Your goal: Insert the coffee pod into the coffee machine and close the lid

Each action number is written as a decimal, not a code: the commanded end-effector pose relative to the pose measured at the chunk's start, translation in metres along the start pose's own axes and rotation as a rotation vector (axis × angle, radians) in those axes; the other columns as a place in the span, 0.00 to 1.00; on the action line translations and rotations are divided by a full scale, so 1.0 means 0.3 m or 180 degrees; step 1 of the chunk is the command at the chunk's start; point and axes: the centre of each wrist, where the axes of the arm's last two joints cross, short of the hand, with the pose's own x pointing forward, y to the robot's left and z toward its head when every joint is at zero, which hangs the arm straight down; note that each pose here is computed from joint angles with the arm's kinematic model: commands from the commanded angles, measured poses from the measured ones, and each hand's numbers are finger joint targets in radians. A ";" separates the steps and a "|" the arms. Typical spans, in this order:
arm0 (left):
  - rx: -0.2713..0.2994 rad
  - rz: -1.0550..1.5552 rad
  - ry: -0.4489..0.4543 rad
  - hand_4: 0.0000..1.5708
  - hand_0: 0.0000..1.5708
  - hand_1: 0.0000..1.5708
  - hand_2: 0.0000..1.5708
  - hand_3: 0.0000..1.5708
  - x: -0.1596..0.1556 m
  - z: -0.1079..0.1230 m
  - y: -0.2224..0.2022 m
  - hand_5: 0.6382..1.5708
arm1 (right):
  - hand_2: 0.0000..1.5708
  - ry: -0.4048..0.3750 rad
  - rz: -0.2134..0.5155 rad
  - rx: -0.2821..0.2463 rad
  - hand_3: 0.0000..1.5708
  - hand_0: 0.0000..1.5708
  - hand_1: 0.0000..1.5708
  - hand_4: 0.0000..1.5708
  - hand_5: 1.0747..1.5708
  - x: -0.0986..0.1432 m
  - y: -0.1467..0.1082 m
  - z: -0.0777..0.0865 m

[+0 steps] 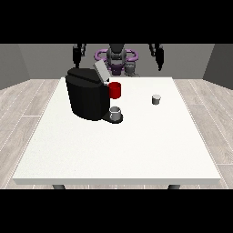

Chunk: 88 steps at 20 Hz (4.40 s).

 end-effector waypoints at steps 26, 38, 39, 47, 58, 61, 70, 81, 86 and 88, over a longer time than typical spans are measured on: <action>0.0044 -0.0685 -0.0087 0.00 0.00 0.00 0.00 0.00 0.055 -0.201 0.496 1.00 | 0.00 -0.0446 -0.0214 -0.0195 0.00 0.00 0.00 0.15 1.00 0.062 0.059 -0.061; 0.0071 -0.1068 0.0253 0.00 0.00 0.00 0.00 0.00 0.072 -0.356 0.442 1.00 | 0.00 -0.0344 -0.0232 -0.0153 0.00 0.00 0.00 0.24 1.00 0.048 0.095 -0.132; -0.0039 -0.1048 0.0299 0.00 0.00 0.00 0.00 0.00 0.006 -0.328 0.434 1.00 | 0.00 -0.0344 -0.0203 -0.0235 0.00 0.00 0.00 0.25 1.00 0.038 0.068 -0.132; -0.0135 -0.1526 0.0463 0.00 0.07 0.07 0.32 0.00 -0.015 -0.361 0.387 1.00 | 0.00 -0.0193 -0.0078 -0.0308 0.00 0.00 0.00 0.27 1.00 -0.017 0.091 -0.141; -0.0070 -0.1982 0.0646 0.00 0.38 0.38 0.46 0.30 -0.066 -0.347 0.475 1.00 | 0.00 -0.0179 -0.0137 -0.0169 0.00 0.00 0.00 0.29 1.00 0.046 0.132 -0.135; -0.0001 -0.2247 0.0477 0.00 0.35 0.35 0.44 0.29 -0.051 -0.362 0.470 1.00 | 0.00 -0.0291 -0.0098 -0.0119 0.00 0.00 0.00 0.33 1.00 0.029 0.142 -0.128; 0.0132 -0.2460 0.0273 0.25 0.53 0.53 0.62 0.47 -0.067 -0.398 0.388 1.00 | 0.00 -0.0208 -0.0161 -0.0240 0.00 0.00 0.00 0.31 1.00 0.068 0.064 -0.189; 0.0068 -0.2938 0.0151 0.26 0.75 0.75 0.82 0.75 -0.069 -0.387 0.448 1.00 | 0.00 -0.0252 -0.0229 -0.0261 0.00 0.00 0.00 0.27 1.00 0.045 0.088 -0.173; -0.0130 -0.2850 -0.0253 0.39 0.93 0.93 0.93 0.90 0.074 -0.472 0.445 1.00 | 0.00 -0.0120 -0.0264 -0.0309 0.00 0.00 0.00 0.28 1.00 -0.003 0.102 -0.165; -0.0236 -0.2723 -0.0175 0.40 0.92 0.92 0.92 0.88 0.115 -0.527 0.356 1.00 | 0.00 0.0036 -0.0232 -0.0227 0.00 0.00 0.00 0.32 1.00 -0.051 0.126 -0.155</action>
